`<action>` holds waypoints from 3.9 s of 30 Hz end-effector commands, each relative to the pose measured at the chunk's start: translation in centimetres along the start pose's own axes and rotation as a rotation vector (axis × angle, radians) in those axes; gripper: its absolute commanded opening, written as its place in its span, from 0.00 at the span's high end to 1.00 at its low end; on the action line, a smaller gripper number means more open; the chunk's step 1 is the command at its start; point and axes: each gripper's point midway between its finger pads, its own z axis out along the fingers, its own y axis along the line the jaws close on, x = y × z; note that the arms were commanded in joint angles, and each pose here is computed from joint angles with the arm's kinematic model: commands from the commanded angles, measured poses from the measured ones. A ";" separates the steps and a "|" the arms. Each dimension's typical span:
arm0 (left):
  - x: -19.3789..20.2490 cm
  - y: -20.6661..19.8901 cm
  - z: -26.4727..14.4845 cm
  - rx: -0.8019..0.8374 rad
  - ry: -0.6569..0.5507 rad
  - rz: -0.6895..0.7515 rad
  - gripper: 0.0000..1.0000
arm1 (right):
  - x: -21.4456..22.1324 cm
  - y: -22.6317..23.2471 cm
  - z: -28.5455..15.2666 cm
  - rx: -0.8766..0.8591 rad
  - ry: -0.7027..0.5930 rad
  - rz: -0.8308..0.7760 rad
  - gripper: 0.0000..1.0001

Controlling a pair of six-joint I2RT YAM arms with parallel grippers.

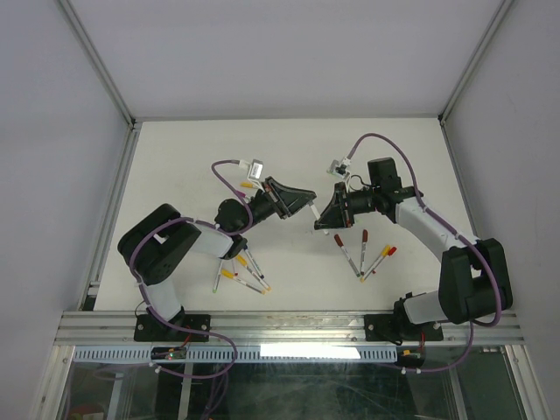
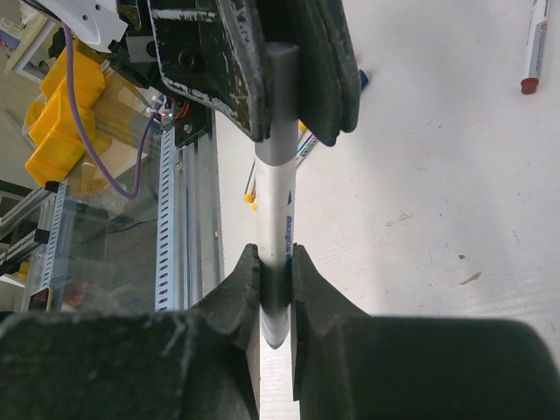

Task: Open the pen caps
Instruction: Open the pen cap from the pen, then place the pen at the center of the board, then place the pen cap at the center of the board.

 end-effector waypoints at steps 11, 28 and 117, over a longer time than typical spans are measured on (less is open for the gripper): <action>-7.0 -2.3 0.4 0.112 -0.192 0.051 1.00 | -1.5 -0.5 -0.3 0.039 -0.003 -0.103 1.00; -24.7 -3.6 -1.3 -0.140 -0.615 0.331 1.00 | -0.4 -2.1 0.4 0.083 0.051 -0.047 1.00; 4.8 27.4 9.6 -1.014 0.311 -0.112 0.87 | -0.8 -10.7 -11.2 0.804 0.093 0.001 0.48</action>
